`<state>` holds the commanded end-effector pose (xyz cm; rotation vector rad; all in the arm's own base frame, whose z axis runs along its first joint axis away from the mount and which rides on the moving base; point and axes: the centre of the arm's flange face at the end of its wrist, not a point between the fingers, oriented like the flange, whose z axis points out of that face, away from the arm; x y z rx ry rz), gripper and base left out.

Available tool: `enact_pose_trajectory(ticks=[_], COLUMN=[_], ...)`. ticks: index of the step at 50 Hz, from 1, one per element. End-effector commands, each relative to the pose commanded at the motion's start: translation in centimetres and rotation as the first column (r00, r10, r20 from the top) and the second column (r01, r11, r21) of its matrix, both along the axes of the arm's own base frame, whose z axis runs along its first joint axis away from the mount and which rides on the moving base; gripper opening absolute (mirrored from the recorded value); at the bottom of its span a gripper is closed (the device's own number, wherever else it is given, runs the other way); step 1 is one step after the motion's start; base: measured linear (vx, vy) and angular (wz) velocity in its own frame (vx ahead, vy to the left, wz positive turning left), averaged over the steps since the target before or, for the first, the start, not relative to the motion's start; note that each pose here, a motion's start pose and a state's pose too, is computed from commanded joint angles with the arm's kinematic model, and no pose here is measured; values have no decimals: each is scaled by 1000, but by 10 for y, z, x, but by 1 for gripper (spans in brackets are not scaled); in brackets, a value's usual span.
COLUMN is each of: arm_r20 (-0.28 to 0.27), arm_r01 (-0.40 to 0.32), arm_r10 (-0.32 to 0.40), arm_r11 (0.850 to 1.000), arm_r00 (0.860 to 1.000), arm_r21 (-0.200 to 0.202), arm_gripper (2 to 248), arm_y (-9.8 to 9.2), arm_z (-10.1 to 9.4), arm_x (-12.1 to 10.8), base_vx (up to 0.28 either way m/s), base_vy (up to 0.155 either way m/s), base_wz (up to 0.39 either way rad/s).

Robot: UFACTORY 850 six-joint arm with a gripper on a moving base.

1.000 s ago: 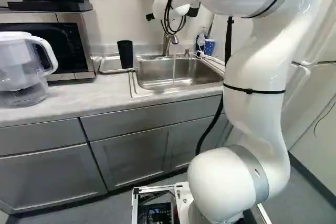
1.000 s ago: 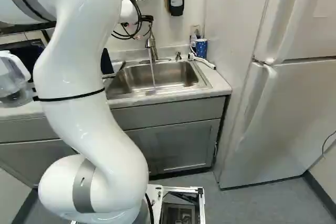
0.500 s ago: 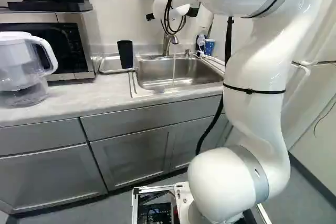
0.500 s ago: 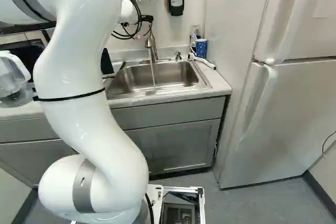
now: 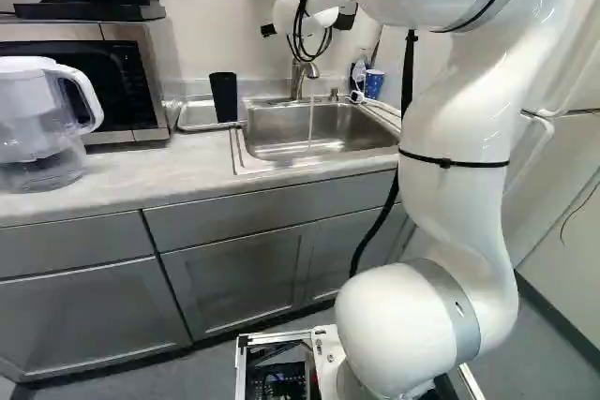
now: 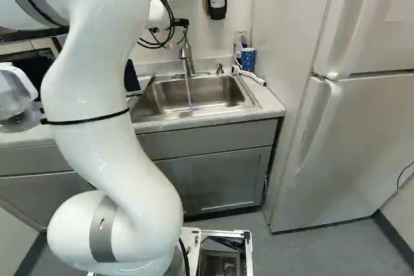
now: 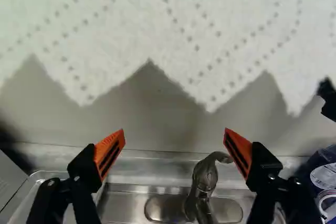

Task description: Rinse the cup and place it in the tray

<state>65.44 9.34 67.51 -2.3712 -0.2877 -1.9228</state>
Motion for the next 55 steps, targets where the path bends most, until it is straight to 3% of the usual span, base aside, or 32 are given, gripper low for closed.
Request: enact_pose_trajectory(ticks=[55], arm_r20=[-48], arm_r01=[7], arm_r10=[-7], arm_r11=[1000], arm_r00=[999], arm_r21=[-11], arm_gripper=[247], arm_y=[-1], arm_z=[-3], arm_x=[-9], base_vx=[0], base_vy=[0], base_wz=[0])
